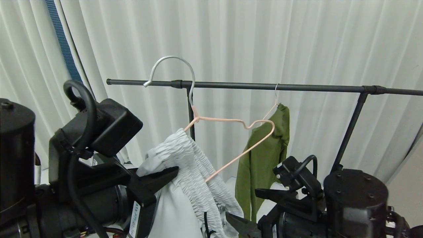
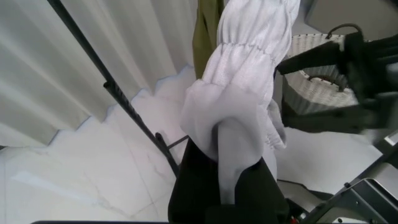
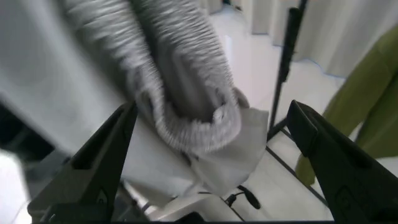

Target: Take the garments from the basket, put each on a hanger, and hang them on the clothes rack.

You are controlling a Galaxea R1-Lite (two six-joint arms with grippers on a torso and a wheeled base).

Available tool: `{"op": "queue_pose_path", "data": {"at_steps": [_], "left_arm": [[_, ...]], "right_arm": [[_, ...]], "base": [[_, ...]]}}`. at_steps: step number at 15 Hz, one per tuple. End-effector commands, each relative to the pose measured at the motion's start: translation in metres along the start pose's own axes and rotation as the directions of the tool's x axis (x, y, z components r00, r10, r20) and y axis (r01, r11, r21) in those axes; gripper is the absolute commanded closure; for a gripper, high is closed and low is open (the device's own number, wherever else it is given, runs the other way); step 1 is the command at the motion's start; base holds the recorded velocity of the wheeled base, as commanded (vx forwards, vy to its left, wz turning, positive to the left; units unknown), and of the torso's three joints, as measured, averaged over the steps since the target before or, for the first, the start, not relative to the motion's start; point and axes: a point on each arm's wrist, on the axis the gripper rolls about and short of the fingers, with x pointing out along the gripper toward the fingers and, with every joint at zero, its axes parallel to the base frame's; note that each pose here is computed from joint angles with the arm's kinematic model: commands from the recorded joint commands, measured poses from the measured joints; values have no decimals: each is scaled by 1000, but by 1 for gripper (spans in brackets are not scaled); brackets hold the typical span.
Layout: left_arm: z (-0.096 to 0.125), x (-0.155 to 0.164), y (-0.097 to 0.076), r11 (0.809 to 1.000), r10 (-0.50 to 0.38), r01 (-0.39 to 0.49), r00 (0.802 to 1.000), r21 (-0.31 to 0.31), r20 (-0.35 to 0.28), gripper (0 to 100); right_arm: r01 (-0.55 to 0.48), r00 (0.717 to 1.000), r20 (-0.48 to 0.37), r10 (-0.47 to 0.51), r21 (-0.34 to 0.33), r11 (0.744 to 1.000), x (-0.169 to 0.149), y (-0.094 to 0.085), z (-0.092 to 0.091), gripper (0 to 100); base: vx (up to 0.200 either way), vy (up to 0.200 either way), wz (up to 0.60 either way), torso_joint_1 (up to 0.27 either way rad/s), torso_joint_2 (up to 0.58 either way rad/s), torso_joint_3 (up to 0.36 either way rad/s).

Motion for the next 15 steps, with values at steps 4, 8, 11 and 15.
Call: {"op": "queue_pose_path", "data": {"at_steps": [4, 8, 11, 15], "left_arm": [[13, -4, 0, 1000, -3, 4, 999, -11, 47, 100], [13, -5, 1, 1000, 0, 1, 999, -13, 51, 100], [2, -4, 1, 1000, 0, 0, 1000, -4, 21, 100], [-31, -24, 5, 981, -83, 83, 997, 173, -10, 100]], "right_arm": [[89, 993, -77, -88, 4, 996, 21, -17, -18, 0], [179, 980, -81, -179, -4, 984, 27, -24, -24, 100], [256, 966, -39, -256, 12, 967, 23, -41, -13, 100], [412, 911, 27, -411, -10, 911, 10, -94, 10, 100]], "base": [[0, 0, 0, 0, 0, 0], [0, 0, 0, 0, 0, 0], [0, 0, 0, 0, 0, 0], [0, 0, 0, 0, 0, 0]]}}
